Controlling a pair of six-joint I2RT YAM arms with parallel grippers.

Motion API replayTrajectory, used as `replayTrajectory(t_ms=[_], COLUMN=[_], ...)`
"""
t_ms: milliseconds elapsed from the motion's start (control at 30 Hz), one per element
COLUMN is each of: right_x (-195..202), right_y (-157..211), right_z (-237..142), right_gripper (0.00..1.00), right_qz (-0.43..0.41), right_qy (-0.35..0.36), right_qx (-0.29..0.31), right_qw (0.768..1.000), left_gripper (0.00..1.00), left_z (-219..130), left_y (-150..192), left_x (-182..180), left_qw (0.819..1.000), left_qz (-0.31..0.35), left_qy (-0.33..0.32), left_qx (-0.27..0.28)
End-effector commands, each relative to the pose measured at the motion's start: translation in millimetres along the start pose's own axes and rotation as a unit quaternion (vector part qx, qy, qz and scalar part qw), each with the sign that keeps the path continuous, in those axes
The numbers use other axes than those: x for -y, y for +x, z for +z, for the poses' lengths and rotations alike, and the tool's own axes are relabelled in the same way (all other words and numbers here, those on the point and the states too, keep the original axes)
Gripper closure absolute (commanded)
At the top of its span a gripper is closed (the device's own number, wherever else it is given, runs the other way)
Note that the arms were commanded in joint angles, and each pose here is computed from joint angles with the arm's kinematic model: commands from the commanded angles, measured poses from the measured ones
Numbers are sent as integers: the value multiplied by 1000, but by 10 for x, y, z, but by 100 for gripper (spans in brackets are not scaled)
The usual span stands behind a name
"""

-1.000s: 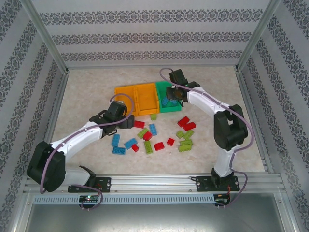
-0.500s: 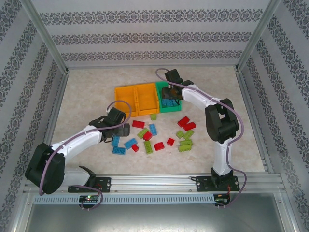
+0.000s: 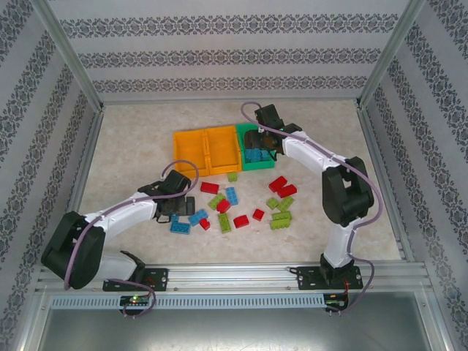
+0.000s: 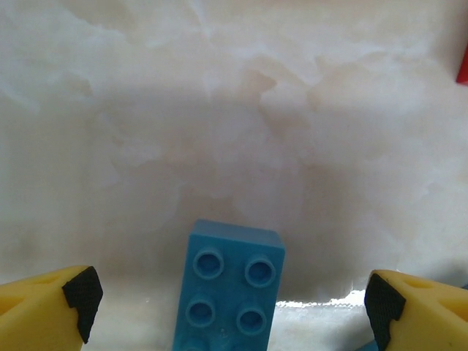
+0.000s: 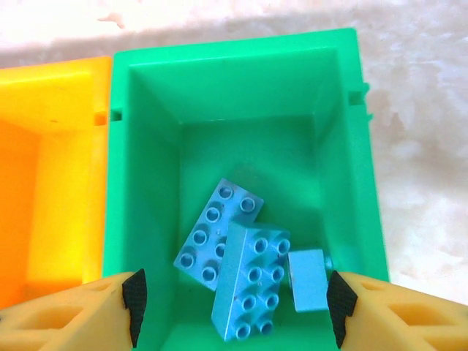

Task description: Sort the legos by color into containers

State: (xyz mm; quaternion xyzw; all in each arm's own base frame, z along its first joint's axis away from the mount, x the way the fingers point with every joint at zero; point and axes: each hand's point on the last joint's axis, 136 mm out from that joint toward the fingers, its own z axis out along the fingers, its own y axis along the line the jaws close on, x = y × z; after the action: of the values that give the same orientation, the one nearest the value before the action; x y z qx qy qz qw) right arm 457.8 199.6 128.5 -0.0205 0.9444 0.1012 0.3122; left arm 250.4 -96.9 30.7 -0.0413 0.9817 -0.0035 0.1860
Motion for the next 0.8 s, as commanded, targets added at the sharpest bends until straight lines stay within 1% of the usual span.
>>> replayTrajectory(t_ms=[0,200,433,767], right_x=[8,172,369,496], right_y=[-62,72,196,341], right_z=[-203,-335,-424,-481], right_gripper=[30,29,29,29], right_qz=[4,3,17,17], right_qy=[-6,10,23,36], right_qx=[24,23,21,16], right_qw=[1000,1000,999,999], left_gripper=[7,18,37,64], left_z=[99,167,190,205], left_y=[37,32,45,-13], left_x=[32,39,31,78], left_qw=[1000,1000,999,999], left_qz=[-9,-12,-21,-23], left_qy=[3,0,3,14], left_qx=[-14,-23,-27,-25])
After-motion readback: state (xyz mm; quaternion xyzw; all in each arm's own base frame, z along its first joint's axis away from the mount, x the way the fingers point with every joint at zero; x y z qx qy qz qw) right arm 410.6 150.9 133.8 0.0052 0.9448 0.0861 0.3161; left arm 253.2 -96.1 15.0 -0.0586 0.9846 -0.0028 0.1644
